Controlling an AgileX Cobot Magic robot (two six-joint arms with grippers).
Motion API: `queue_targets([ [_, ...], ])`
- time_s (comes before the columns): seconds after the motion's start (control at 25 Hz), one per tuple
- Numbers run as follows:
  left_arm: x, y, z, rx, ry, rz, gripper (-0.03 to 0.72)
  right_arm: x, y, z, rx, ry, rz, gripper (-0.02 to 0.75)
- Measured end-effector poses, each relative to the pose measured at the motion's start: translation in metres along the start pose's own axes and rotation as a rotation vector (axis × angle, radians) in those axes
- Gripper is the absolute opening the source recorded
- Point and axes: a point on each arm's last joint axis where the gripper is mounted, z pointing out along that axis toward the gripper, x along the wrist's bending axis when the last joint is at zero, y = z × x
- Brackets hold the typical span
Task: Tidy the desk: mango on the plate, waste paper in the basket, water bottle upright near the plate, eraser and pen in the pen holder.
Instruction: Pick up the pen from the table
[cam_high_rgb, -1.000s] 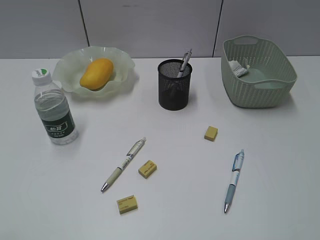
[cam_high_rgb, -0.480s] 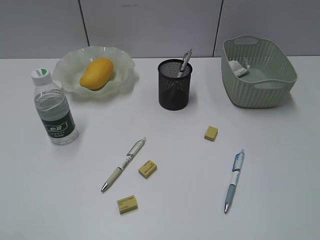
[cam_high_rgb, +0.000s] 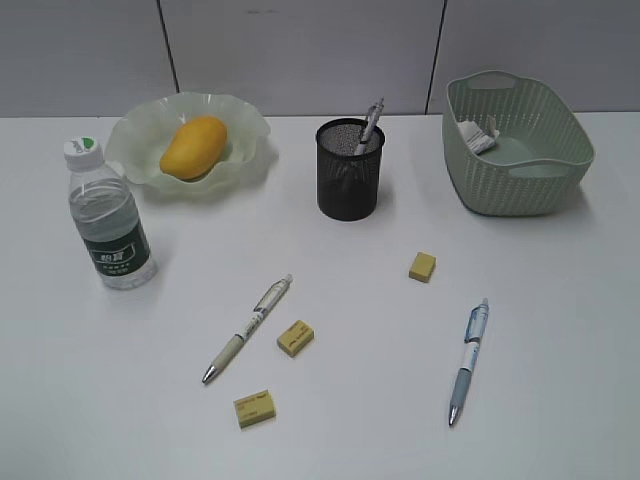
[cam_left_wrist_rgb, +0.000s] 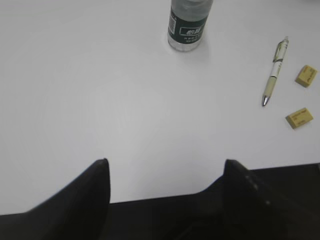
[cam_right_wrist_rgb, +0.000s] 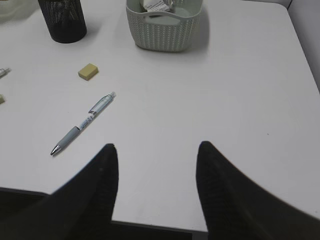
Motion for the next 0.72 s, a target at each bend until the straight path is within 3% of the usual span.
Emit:
queue_targets([
  [0.2,-0.001,0.039,0.026,0.175,-0.036,-0.019,0.526,0.0,0.0,0.0,0.0,0.0,0.001,0.407],
  [0.4,-0.005,0.056,0.072,0.399,-0.089,0.012,0.523,0.0,0.0,0.0,0.0,0.001,0.001,0.407],
  [0.6,-0.031,0.057,0.111,0.603,-0.127,0.177,0.523,0.0,0.0,0.0,0.0,0.002,0.002,0.407],
  [0.72,-0.056,0.06,0.124,0.661,-0.118,0.311,0.523,0.0,0.0,0.0,0.0,0.002,0.002,0.407],
])
